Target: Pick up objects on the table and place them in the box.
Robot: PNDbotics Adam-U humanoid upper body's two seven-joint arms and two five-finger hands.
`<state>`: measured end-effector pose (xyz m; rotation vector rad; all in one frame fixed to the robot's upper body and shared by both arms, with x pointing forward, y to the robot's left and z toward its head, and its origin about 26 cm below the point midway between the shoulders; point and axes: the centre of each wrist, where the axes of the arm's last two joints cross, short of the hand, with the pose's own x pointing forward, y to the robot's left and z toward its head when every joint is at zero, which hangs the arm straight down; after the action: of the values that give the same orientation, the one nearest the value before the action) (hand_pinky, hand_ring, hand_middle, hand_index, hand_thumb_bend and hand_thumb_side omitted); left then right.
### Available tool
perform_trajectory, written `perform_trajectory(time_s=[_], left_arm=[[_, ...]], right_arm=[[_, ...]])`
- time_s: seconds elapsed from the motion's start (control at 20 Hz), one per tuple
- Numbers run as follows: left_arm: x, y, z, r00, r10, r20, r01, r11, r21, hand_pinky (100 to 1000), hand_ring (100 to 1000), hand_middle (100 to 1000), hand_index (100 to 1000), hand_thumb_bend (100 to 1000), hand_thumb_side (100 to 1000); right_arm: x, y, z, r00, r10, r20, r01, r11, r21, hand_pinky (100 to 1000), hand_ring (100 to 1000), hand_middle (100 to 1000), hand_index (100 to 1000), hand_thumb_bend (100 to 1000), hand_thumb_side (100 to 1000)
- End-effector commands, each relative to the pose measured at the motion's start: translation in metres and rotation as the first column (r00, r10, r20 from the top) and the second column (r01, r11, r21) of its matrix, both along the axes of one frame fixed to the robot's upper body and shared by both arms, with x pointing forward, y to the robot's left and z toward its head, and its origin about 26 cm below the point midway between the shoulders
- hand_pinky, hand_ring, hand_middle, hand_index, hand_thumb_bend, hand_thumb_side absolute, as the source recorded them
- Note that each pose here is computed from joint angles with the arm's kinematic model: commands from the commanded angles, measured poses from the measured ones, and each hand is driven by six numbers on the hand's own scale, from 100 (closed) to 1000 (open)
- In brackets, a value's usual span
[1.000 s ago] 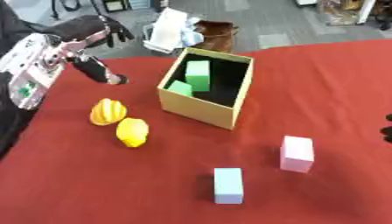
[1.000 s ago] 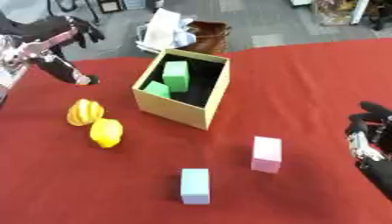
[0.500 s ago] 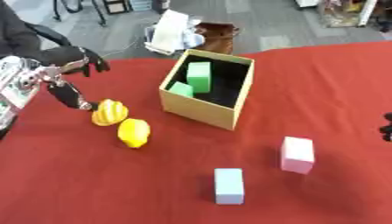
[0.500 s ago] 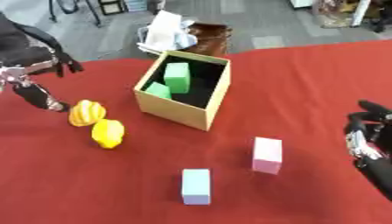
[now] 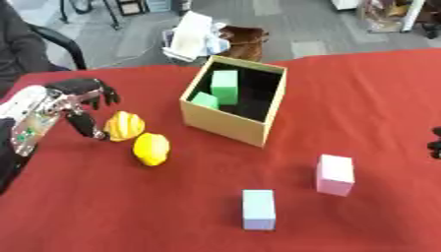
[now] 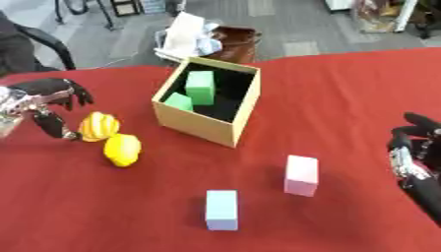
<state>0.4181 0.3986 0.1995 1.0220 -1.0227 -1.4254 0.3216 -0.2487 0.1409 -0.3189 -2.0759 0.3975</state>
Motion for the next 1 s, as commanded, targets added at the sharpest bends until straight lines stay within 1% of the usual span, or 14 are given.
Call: perform_trajectory(time_s=[0.05,0.1,0.15,0.25,0.4,0.6,0.65,0.75,0.9,1.0], left_arm=[[0.002,0.007,0.009,0.999,0.019,0.029,-0.020,1.000,0.023,669,603,668,809,550,100],[0.003,0.007,0.008,0.999,0.019,0.029,-0.020,1.000,0.024,669,603,668,809,550,100],[0.004,0.006,0.006,0.999,0.024,0.031,-0.024,0.999,0.020,628,559,613,764,505,100],[0.009,0.001,0.000,0.999,0.034,0.040,-0.035,0.999,0.017,615,544,594,748,484,100],[0.012,-0.001,-0.005,0.998,0.036,0.052,-0.037,0.999,0.026,615,544,594,748,484,100],[0.013,-0.001,-0.007,0.998,0.035,0.056,-0.037,0.999,0.030,615,544,594,748,484,100],[0.013,-0.001,-0.006,0.998,0.034,0.062,-0.036,0.999,0.028,468,349,360,529,290,100],[0.015,-0.006,0.015,0.989,0.017,0.145,-0.017,1.000,0.003,445,317,319,490,285,100],[0.012,-0.019,0.041,0.962,-0.036,0.269,0.038,0.999,-0.001,447,315,314,486,287,100],[0.009,-0.028,0.056,0.941,-0.075,0.329,0.076,0.997,0.011,450,315,314,486,290,100]], right_arm=[[-0.001,-0.001,0.006,1.000,0.004,0.020,-0.003,1.000,-0.009,628,638,672,857,100,541],[-0.001,-0.001,0.006,1.000,0.004,0.020,-0.003,1.000,-0.009,628,638,672,857,100,541],[-0.001,0.000,0.006,1.000,0.005,0.020,-0.005,1.000,-0.008,628,639,672,857,100,543],[-0.001,0.000,0.006,1.000,0.007,0.020,-0.007,1.000,-0.007,628,639,672,857,100,543],[-0.001,0.000,0.006,1.000,0.007,0.021,-0.007,1.000,-0.006,628,639,672,857,100,543],[-0.001,0.000,0.006,1.000,0.007,0.021,-0.007,1.000,-0.006,628,639,672,857,100,543],[-0.001,0.000,0.006,1.000,0.007,0.020,-0.007,1.000,-0.005,628,640,672,857,100,547],[-0.001,0.000,0.005,1.000,0.004,0.018,-0.004,1.000,-0.003,628,640,672,857,100,547],[-0.001,-0.001,0.005,1.000,0.003,0.018,-0.003,1.000,-0.003,628,640,672,857,100,548],[-0.001,0.000,0.005,1.000,0.004,0.017,-0.004,1.000,-0.004,628,641,672,857,100,549]])
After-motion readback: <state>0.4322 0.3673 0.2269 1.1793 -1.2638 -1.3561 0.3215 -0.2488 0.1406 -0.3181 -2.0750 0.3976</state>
